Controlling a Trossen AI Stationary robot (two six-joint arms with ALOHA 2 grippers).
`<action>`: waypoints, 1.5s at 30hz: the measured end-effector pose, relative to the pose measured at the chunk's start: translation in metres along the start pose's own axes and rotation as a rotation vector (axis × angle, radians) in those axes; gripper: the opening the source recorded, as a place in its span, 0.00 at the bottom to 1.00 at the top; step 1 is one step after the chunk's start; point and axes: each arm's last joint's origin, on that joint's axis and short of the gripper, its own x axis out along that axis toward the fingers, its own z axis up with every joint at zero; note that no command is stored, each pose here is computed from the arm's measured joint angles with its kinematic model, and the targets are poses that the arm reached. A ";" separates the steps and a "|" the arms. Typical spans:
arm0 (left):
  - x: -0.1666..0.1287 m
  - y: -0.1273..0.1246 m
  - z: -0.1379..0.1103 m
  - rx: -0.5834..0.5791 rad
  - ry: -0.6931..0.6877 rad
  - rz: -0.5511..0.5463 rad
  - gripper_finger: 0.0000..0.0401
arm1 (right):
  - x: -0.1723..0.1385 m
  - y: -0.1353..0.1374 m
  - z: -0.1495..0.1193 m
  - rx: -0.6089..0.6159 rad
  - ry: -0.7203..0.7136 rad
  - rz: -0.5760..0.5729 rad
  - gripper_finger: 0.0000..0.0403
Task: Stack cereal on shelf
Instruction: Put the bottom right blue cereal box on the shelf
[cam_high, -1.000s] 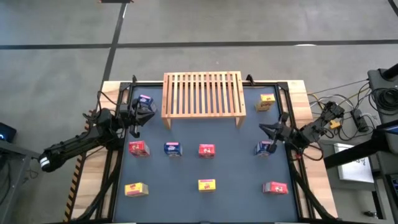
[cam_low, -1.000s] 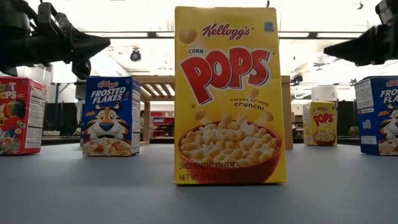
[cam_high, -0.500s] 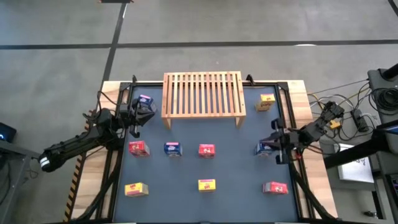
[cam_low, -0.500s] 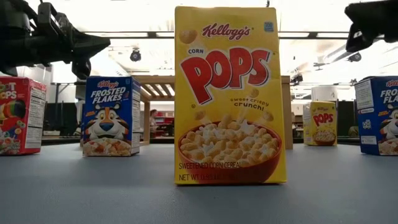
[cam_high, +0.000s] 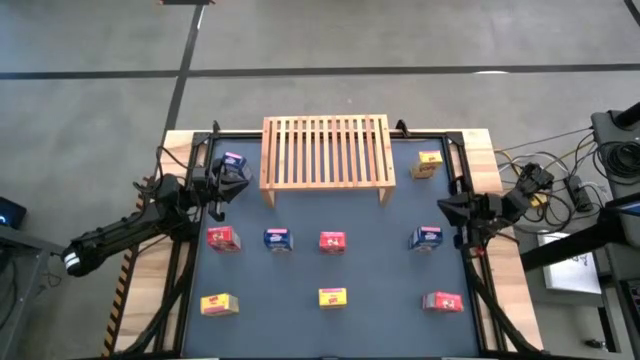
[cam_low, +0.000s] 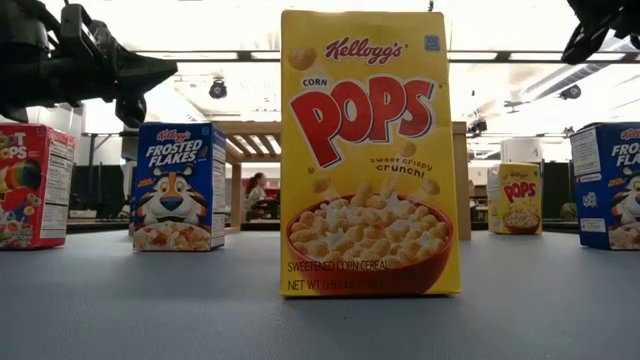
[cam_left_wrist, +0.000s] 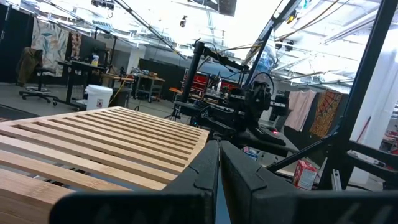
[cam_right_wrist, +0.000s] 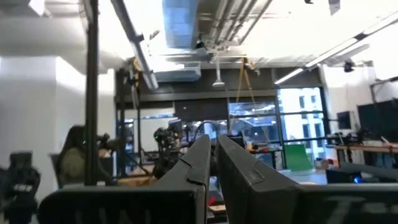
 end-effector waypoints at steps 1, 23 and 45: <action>0.000 0.000 0.000 0.000 0.000 0.000 0.00 | 0.000 0.000 0.000 -0.002 0.003 -0.013 0.04; 0.000 0.000 0.000 0.000 0.000 0.000 0.00 | 0.040 0.015 0.034 -0.167 0.203 -0.072 0.19; 0.000 0.000 0.000 0.000 0.000 0.000 0.00 | 0.081 0.051 0.023 -0.299 0.452 0.002 0.40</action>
